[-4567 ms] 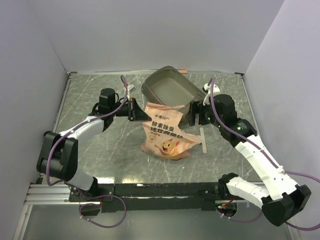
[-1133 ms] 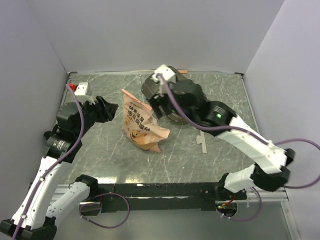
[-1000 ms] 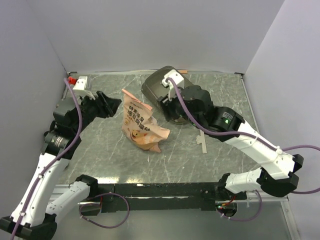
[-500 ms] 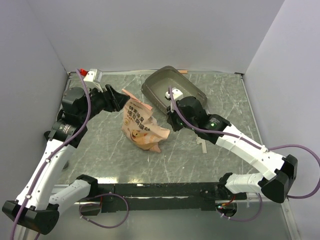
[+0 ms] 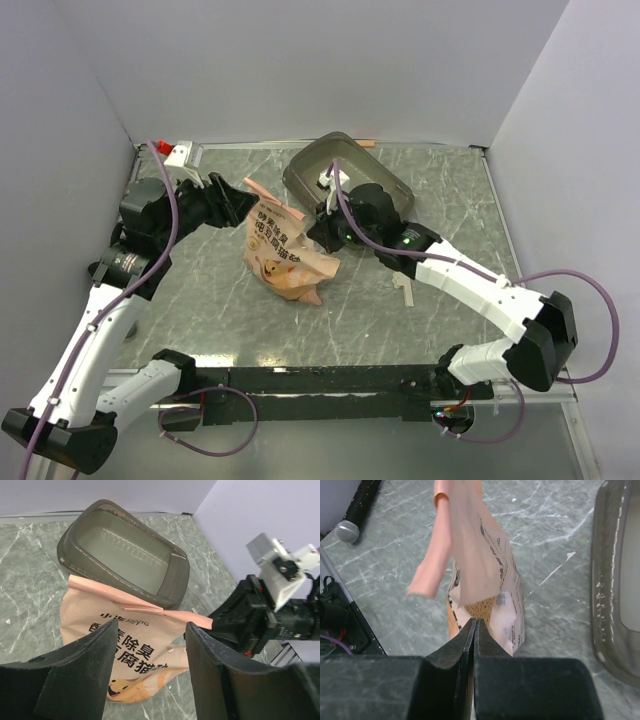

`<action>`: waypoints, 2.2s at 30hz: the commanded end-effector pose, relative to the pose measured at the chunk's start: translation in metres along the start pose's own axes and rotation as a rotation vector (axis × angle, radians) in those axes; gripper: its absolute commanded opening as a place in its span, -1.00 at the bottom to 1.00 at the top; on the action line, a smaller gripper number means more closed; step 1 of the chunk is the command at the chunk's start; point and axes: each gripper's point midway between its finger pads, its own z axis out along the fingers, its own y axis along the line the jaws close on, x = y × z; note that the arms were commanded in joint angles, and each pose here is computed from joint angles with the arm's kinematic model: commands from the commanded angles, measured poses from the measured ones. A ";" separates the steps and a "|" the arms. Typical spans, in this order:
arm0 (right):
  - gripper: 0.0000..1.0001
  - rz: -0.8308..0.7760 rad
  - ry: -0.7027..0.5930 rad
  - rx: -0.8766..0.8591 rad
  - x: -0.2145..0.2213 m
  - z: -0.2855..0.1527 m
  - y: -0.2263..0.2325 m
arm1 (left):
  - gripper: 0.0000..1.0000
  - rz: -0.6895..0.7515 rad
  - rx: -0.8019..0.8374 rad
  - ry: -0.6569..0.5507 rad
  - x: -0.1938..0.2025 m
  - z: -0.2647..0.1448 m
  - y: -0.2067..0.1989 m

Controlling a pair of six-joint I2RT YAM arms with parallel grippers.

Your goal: Fill the litter box with clean litter

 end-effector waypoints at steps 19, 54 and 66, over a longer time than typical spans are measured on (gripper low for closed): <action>-1.00 0.061 0.009 -0.106 0.018 0.037 0.002 | 0.24 0.042 -0.010 -0.044 -0.016 -0.009 -0.004; 0.58 0.041 0.187 -0.145 0.040 0.034 0.002 | 0.25 0.040 0.012 -0.033 -0.010 -0.010 -0.007; 0.69 -0.053 0.129 -0.033 0.002 -0.018 0.013 | 0.26 0.055 0.017 -0.050 -0.018 -0.019 -0.012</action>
